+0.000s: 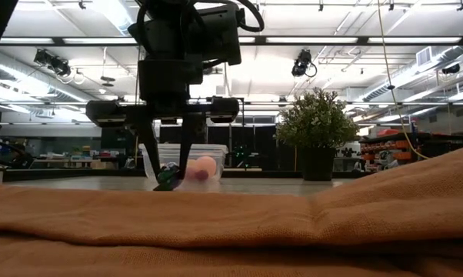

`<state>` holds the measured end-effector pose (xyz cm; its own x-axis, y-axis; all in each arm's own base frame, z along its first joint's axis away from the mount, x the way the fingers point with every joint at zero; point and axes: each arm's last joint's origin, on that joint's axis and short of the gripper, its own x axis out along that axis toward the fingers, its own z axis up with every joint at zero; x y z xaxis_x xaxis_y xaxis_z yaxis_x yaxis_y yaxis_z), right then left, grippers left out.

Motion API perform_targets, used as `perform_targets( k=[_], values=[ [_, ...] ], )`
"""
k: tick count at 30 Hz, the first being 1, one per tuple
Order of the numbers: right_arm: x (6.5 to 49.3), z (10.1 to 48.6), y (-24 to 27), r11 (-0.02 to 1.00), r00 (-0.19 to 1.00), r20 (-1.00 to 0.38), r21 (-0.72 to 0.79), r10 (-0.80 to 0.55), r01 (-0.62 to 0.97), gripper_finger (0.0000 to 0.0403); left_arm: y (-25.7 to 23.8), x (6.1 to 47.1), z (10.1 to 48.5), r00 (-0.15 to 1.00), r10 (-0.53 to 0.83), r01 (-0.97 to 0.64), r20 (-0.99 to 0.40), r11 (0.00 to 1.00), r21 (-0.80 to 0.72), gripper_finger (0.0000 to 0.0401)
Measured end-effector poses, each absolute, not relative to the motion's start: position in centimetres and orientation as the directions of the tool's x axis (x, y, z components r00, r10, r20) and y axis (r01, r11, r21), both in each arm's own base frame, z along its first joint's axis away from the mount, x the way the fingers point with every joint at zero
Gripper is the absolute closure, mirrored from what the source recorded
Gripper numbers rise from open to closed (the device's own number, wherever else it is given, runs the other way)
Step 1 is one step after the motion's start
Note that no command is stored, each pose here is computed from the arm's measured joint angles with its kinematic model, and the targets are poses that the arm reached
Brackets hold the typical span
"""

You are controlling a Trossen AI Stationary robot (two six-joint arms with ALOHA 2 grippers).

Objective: Pick and placing Produce into tupperware
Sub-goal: Put the eggplant into the container

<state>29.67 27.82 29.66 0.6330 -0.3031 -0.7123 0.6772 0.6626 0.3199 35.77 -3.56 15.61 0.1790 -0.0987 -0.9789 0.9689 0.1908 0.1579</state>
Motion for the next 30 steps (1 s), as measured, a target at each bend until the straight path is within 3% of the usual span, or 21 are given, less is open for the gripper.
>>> perform_targets(
  k=[4, 15, 30],
  values=[
    [29.7, 29.7, 27.8, 0.664, 0.633, -0.712, 0.319, -0.303, 0.677, 0.0308, -4.0, 35.8, 16.1, 0.169, -0.096, 0.97, -0.981, 0.191, 0.149, 0.0272],
    [29.7, 29.7, 27.8, 0.669, 0.633, -0.713, 0.313, -0.303, 0.674, 0.0308, -4.8, 37.4, 19.1, 0.238, -0.109, 0.925, -0.965, 0.33, 0.19, 0.0283],
    [29.7, 29.7, 27.8, 0.677, 0.633, -0.712, 0.306, -0.304, 0.67, 0.0308, -4.6, 39.0, 24.5, 0.316, -0.165, 0.868, -0.934, 0.448, 0.215, 0.0282]
  ],
)
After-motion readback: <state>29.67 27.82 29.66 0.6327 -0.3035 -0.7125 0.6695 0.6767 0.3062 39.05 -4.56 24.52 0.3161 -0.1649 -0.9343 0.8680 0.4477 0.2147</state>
